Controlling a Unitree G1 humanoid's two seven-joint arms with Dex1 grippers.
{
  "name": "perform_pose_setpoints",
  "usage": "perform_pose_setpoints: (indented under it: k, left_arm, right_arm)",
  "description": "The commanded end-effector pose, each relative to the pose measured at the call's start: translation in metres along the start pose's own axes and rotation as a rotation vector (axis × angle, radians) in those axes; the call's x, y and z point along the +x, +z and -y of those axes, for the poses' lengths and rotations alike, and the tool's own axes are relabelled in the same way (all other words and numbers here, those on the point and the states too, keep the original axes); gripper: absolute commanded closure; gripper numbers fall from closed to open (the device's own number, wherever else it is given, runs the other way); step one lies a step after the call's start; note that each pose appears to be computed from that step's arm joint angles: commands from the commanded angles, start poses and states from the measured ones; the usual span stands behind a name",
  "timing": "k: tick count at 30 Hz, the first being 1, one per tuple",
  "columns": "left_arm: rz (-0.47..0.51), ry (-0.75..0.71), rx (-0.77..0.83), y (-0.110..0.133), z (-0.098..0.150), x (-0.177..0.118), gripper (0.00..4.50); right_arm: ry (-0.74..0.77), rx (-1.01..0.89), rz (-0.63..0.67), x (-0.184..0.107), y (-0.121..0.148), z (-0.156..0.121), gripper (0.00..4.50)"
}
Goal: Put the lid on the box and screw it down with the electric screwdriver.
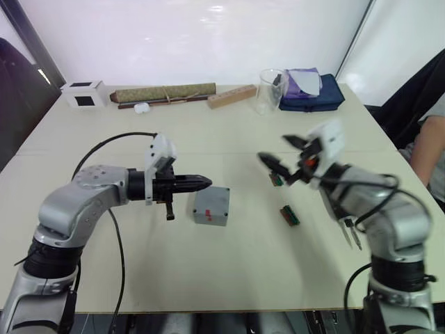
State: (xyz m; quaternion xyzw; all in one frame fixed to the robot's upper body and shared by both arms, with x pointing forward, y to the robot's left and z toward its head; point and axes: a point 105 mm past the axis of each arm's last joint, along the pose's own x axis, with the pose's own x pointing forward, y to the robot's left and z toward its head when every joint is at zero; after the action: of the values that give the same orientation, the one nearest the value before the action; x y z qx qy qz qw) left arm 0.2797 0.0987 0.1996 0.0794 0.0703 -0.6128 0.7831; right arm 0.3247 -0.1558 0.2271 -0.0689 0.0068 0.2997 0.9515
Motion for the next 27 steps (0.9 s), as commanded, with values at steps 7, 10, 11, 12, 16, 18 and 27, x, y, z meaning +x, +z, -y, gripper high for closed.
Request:
perform_pose_setpoints:
  k: [7,10,11,12,16,18,27]
  left_arm:
    - [-0.087,-0.238,0.292,0.017,0.024,0.023,4.50]
    - [-0.081,-0.250,0.298,0.017,0.023,0.028,4.50]
    - [-0.083,-0.250,0.298,0.016,0.022,0.029,4.50]
    - [-0.088,-0.250,0.298,0.014,0.021,0.029,4.50]
    - [-0.106,-0.238,0.314,0.010,0.021,0.029,4.50]
    - [-0.101,-0.228,0.310,0.010,0.022,0.029,4.50]
    - [-0.093,-0.160,0.283,0.005,0.024,0.028,4.50]
  right_arm:
    - [-0.183,0.117,-0.788,-0.083,-0.036,0.070,0.04]
    - [-0.163,0.221,-0.864,-0.091,-0.051,0.074,0.04]
    - [-0.148,0.242,-0.878,-0.091,-0.055,0.075,0.04]
    - [-0.142,0.266,-0.896,-0.092,-0.060,0.076,0.04]
    - [-0.132,0.361,-0.941,-0.085,-0.074,0.080,0.04]
    - [-0.132,0.366,-0.955,-0.082,-0.079,0.083,0.04]
    - [-0.097,0.327,-1.069,-0.078,-0.103,0.086,0.04]
